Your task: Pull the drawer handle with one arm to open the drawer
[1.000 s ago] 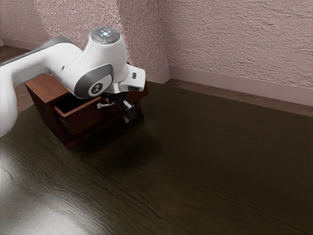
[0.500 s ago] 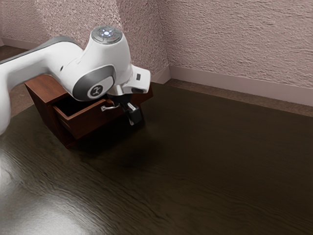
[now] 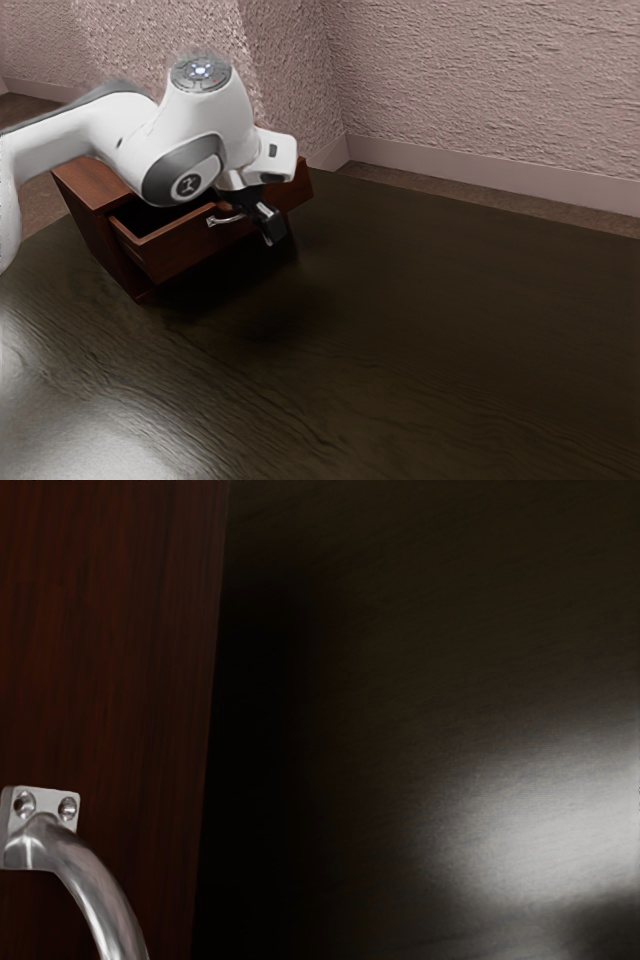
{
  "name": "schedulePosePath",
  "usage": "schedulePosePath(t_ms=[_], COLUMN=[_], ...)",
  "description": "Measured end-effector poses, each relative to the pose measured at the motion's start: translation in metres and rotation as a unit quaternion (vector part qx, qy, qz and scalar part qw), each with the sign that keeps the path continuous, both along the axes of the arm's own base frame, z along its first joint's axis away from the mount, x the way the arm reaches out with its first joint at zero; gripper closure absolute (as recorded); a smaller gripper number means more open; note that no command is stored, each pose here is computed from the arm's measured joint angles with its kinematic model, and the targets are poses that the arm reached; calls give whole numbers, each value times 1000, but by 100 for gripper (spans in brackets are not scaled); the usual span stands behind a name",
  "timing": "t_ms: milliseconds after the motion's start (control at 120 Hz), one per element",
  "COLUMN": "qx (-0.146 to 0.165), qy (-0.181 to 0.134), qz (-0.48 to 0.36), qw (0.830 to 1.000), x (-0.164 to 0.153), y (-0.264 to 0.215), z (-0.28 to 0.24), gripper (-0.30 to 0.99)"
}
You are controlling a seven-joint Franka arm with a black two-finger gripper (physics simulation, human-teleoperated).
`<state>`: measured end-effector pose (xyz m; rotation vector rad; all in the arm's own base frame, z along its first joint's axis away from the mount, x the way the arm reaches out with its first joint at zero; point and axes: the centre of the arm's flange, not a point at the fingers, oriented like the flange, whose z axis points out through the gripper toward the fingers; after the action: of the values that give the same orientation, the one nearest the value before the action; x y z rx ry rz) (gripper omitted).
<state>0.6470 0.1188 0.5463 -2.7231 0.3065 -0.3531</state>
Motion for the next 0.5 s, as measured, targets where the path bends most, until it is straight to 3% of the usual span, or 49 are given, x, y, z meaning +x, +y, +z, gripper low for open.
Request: schedulePosePath(t_ms=[500], qx=[-1], qy=[-2], qz=[-10], qw=[1000], x=[8], y=[-7], z=[-17], gripper=[-5])
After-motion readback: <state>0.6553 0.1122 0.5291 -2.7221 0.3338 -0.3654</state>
